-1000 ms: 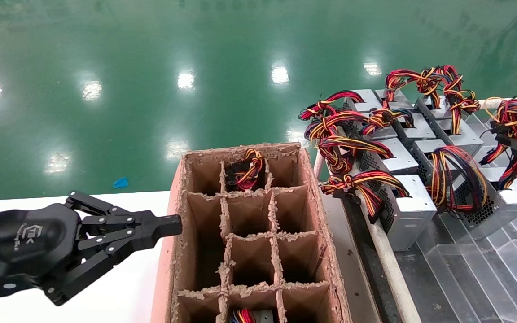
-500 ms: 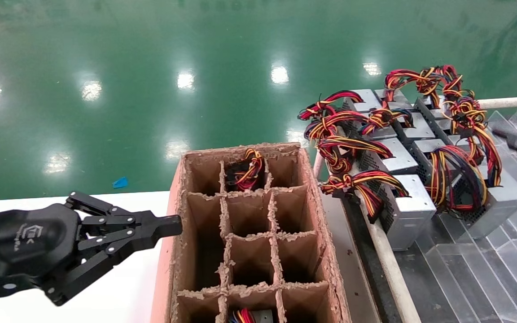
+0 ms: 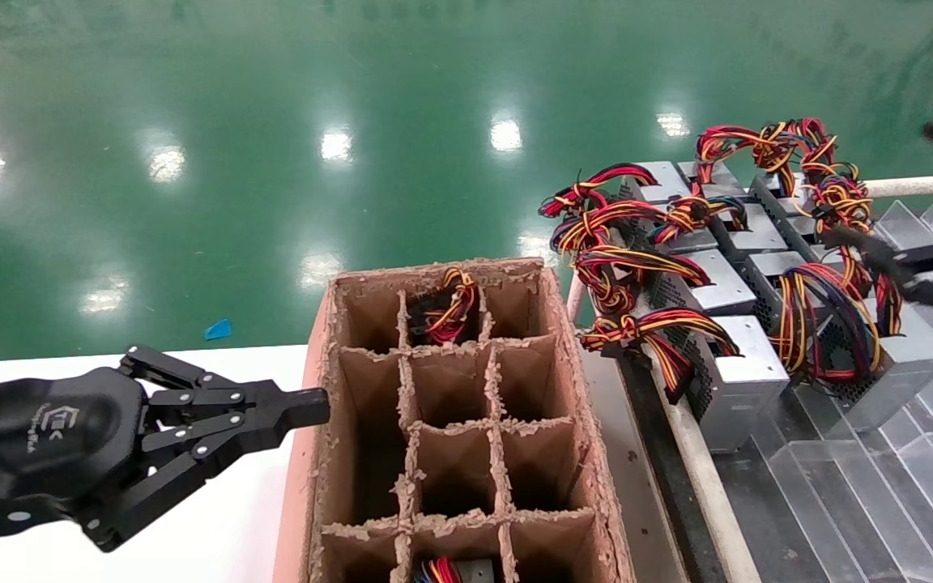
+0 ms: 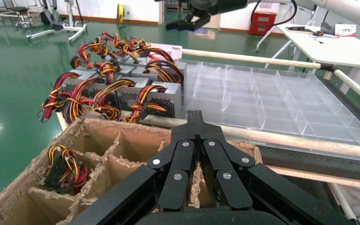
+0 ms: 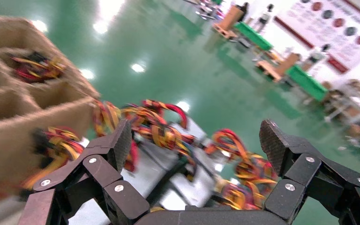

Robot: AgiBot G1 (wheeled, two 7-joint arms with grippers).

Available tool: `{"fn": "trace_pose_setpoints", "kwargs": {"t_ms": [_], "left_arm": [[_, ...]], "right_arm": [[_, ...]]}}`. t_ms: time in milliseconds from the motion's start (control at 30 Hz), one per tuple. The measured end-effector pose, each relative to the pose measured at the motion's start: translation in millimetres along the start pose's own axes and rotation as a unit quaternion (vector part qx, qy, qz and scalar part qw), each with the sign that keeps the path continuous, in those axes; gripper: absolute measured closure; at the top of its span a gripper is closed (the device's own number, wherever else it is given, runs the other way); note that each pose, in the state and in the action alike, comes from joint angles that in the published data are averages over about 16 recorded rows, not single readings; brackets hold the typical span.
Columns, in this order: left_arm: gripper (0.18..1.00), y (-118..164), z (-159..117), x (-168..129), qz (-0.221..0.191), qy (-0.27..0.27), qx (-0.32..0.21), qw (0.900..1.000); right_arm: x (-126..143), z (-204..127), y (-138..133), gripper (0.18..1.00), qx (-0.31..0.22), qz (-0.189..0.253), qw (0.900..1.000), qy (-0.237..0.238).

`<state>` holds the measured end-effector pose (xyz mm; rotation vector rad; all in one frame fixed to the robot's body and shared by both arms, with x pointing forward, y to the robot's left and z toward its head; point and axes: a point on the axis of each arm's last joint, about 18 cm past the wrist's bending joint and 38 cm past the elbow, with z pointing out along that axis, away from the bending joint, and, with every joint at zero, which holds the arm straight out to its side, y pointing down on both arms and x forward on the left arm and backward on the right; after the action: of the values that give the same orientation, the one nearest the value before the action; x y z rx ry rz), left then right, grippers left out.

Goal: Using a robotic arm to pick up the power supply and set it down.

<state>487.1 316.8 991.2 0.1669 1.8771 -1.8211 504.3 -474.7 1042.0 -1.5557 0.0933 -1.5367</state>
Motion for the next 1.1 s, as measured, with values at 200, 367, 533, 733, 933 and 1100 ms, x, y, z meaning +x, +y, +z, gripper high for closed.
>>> {"fn": "trace_pose_setpoints", "kwargs": {"t_ms": [200,367,533,733,933,1100], "left_arm": [[0.993,0.0,0.0,0.0,0.000,0.000,0.000,1.0000],[0.989,0.0,0.0,0.0,0.000,0.000,0.000,1.0000],[0.974,0.0,0.0,0.0,0.000,0.000,0.000,1.0000],[0.933,0.0,0.0,0.0,0.000,0.000,0.000,1.0000],[0.856,0.0,0.0,0.0,0.000,0.000,0.000,1.0000],[0.766,0.0,0.0,0.0,0.000,0.000,0.000,1.0000]], "right_arm": [[-19.8,12.6,-7.8,0.200,0.027,0.033,0.998,-0.040],[-36.2,22.1,-15.1,0.184,0.049,0.059,0.994,-0.074],[-52.5,30.5,-23.1,0.179,0.069,0.085,0.988,-0.109],[-71.6,39.1,-33.3,0.179,0.092,0.113,0.978,-0.152],[-90.2,46.0,-44.1,0.179,0.112,0.138,0.964,-0.197],[-105.3,50.6,-53.3,0.179,0.128,0.158,0.951,-0.234]]}}
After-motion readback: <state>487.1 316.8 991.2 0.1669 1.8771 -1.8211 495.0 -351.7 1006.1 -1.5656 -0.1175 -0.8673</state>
